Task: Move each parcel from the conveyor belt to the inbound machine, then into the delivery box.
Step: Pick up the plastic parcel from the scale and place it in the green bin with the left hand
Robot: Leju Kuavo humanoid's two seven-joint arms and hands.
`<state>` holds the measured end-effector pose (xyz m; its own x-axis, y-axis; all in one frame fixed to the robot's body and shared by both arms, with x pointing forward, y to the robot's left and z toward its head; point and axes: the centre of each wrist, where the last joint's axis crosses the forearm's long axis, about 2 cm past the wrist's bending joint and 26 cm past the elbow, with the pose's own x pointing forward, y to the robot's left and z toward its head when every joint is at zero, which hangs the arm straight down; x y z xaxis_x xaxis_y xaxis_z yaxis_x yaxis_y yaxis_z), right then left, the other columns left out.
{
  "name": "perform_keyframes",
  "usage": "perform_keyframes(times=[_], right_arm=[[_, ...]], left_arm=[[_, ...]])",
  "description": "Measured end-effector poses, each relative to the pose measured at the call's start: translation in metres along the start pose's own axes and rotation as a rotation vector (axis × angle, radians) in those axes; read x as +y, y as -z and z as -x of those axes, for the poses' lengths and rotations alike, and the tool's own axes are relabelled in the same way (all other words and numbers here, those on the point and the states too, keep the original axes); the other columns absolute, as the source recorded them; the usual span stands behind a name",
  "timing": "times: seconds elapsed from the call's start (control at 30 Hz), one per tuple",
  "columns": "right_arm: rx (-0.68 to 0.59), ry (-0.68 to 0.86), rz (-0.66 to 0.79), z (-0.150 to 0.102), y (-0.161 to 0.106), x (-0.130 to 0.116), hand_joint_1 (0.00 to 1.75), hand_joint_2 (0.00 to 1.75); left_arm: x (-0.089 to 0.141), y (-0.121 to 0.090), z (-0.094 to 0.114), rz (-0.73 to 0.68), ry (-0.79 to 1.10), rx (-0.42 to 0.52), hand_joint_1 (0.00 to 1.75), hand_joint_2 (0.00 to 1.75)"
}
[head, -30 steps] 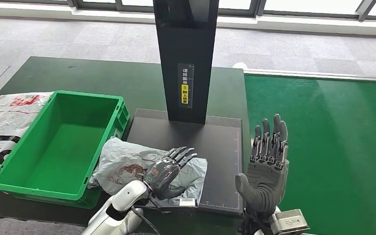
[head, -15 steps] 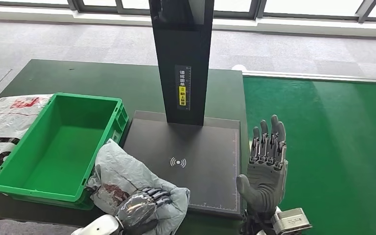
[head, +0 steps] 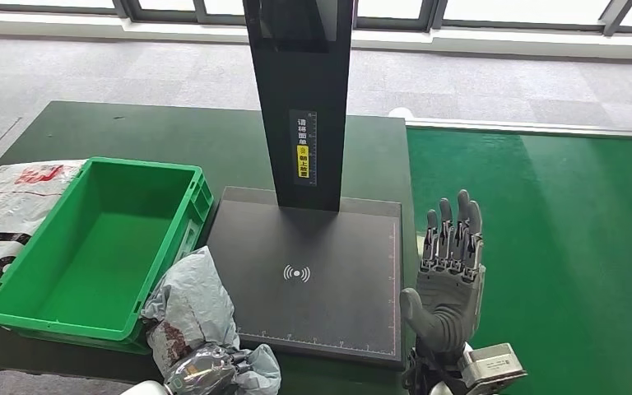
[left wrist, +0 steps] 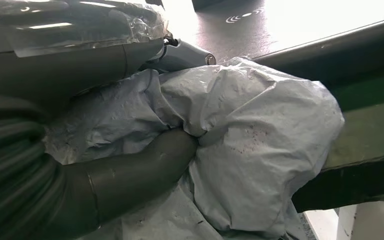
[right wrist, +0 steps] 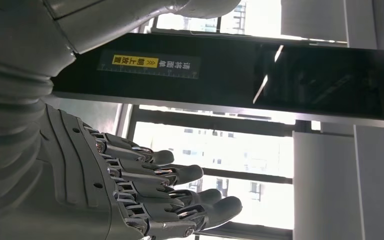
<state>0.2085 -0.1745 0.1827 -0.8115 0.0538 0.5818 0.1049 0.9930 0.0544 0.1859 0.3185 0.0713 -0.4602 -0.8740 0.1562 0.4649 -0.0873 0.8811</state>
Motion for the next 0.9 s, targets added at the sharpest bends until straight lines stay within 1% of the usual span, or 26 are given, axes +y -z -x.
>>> perform_keyframes(times=[0.33,0.4,0.47,0.53,0.6,0.7,0.77,0.83,0.9], right_arm=[[0.002,-0.003,0.003,0.0,0.0,-0.001,0.0,1.75],[0.003,-0.004,0.008,0.0,0.0,-0.001,0.0,1.75],[0.003,-0.007,0.013,0.0,0.0,-0.001,0.0,1.75],[0.0,-0.015,0.02,0.0,0.0,-0.002,0.0,1.75],[-0.008,-0.028,0.033,-0.002,0.0,-0.003,0.0,1.75],[-0.022,-0.051,0.061,-0.007,0.001,-0.004,0.0,1.75],[-0.028,-0.066,0.082,-0.01,0.0,-0.006,0.0,1.75],[-0.032,-0.076,0.096,-0.013,0.0,-0.007,0.0,1.75],[-0.034,-0.078,0.104,-0.015,0.0,-0.007,0.0,1.75]], left_arm=[[-0.001,0.0,-0.002,0.01,0.009,0.012,1.75,1.75],[-0.001,0.002,-0.004,-0.009,0.014,0.002,1.75,1.75],[0.001,0.006,-0.006,-0.061,0.025,-0.02,1.75,1.75],[0.008,0.014,-0.009,-0.147,0.037,-0.053,1.75,1.75],[0.021,0.026,-0.014,-0.275,0.046,-0.09,1.75,1.75],[0.054,0.048,-0.026,-0.533,0.047,-0.142,1.75,1.75],[0.077,0.057,-0.035,-0.713,0.031,-0.182,1.75,1.75],[0.097,0.062,-0.044,-0.878,0.007,-0.226,1.75,1.75],[0.111,0.062,-0.05,-1.023,-0.02,-0.268,1.75,1.75]])
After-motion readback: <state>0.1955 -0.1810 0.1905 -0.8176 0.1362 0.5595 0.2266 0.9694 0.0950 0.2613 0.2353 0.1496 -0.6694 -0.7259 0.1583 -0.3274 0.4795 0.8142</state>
